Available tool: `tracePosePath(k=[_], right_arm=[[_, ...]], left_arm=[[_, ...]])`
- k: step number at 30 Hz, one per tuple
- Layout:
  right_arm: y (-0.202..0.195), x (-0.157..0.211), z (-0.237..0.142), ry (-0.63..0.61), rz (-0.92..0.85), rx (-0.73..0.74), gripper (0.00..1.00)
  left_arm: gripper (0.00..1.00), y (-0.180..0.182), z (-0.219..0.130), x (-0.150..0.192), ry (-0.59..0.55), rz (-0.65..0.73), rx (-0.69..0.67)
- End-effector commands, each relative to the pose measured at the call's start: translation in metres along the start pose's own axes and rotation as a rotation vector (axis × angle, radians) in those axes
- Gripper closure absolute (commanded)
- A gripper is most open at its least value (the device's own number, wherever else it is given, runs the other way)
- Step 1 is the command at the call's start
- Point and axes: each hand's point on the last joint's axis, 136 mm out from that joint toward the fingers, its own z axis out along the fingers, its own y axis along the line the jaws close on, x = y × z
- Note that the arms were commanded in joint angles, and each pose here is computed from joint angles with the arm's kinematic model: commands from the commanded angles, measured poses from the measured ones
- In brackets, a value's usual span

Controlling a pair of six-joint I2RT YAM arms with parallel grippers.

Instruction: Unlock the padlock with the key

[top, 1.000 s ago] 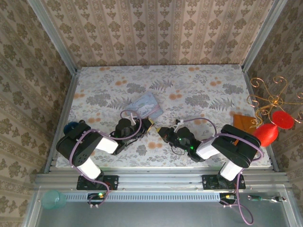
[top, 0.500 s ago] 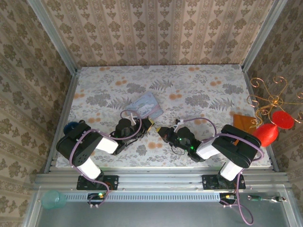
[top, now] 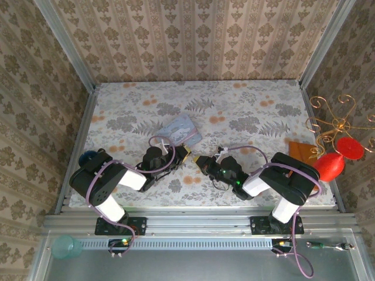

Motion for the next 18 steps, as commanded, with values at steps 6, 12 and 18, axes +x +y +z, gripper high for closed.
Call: tracePosePath(k=[6, 12, 18], right_arm=[[0.005, -0.0017, 0.0014, 0.004, 0.052, -0.037, 1.0], [0.0042, -0.0028, 0.0011, -0.002, 0.051, -0.032, 1.0], [0.0095, -0.0021, 0.0049, 0.003, 0.057, -0.048, 1.0]], left_arm=[[1.0, -0.0243, -0.0018, 0.0042, 0.007, 0.023, 0.103], [1.0, -0.0272, -0.0007, 0.0046, 0.01, 0.025, 0.111], [1.0, -0.0276, -0.0003, 0.0059, 0.015, 0.023, 0.112]])
